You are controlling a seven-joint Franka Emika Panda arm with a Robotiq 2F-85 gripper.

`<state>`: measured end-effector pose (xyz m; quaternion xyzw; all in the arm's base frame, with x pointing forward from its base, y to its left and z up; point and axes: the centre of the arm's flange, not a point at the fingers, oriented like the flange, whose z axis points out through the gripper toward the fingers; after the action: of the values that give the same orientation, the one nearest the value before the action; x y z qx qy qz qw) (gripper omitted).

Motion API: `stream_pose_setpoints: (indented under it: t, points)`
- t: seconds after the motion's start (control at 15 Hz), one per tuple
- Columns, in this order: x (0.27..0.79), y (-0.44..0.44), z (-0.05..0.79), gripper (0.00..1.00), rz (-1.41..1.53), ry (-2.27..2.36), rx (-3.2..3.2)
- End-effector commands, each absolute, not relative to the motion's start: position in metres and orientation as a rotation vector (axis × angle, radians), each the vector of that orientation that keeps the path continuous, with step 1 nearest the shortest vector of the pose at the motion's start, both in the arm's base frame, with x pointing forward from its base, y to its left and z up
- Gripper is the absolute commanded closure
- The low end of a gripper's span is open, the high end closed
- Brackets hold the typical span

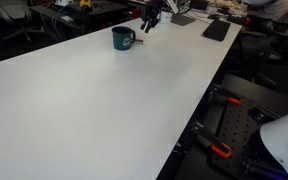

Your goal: Remove the marker from the cup

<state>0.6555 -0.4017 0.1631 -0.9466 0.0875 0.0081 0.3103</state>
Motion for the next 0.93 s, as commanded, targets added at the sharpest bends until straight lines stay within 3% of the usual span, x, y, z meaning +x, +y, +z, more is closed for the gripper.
stream_pose_setpoints:
  t: [0.0,0.2,0.27,0.87]
  points:
    - [0.7,-0.429,0.161,0.24,0.064,0.284,-2.463]
    - [0.697,-0.426,0.16,0.02,0.068,0.295,-2.45]
    - [0.696,-0.426,0.161,0.0,0.064,0.301,-2.449]
    - [0.672,-0.408,0.19,0.0,-0.105,0.271,-2.562]
